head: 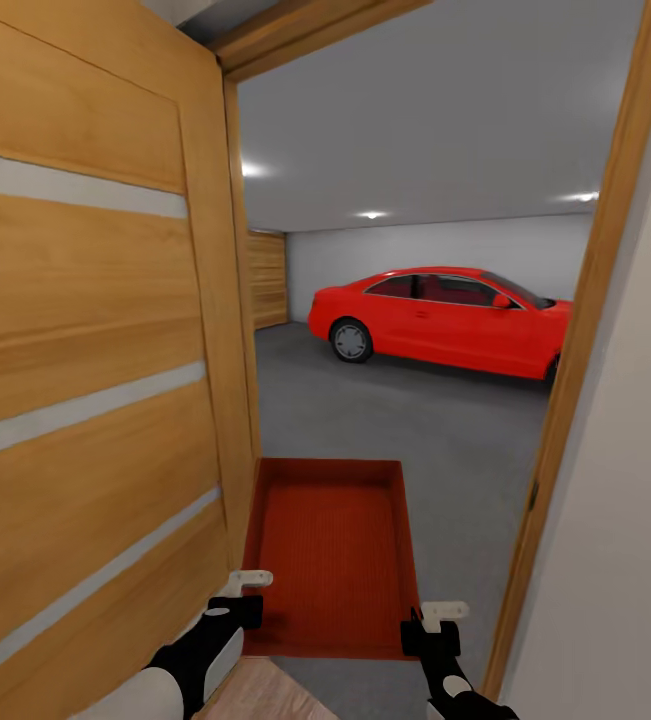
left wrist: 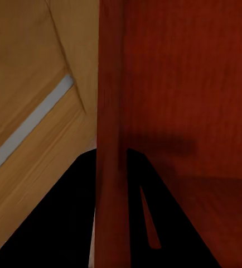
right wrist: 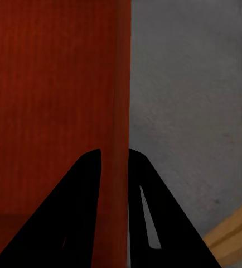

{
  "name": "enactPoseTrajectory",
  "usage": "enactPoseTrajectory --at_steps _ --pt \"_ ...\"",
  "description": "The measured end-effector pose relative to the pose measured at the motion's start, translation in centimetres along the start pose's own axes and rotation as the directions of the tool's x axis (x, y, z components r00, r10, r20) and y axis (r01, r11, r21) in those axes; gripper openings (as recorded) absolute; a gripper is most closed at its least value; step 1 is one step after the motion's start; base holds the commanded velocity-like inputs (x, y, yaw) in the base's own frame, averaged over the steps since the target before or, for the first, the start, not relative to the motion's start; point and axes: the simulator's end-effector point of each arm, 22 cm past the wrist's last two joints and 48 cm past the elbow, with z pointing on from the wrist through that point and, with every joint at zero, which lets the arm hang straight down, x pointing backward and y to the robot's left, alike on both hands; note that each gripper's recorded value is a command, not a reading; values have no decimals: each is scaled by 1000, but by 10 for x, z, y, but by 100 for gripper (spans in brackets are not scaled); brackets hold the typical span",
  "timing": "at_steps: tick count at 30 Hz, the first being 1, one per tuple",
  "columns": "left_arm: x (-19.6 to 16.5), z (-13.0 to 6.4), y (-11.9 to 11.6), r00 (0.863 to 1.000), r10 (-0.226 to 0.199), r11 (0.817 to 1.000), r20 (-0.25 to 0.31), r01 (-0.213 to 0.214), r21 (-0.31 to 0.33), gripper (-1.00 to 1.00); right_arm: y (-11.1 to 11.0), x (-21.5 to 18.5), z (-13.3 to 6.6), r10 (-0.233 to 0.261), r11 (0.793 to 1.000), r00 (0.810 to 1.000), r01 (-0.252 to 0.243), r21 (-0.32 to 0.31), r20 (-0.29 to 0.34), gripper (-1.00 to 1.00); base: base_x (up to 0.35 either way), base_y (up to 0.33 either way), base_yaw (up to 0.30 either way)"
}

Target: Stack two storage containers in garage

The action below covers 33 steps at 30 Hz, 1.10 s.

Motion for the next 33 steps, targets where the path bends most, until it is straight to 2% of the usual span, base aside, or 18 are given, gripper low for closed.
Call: enactPoseTrajectory --at_steps 33 --pt "0 0 -1 1000 1 1000 1 -1 0 -100 0 0 0 2 1000 1000 -2 1 1 -100 277 215 -287"
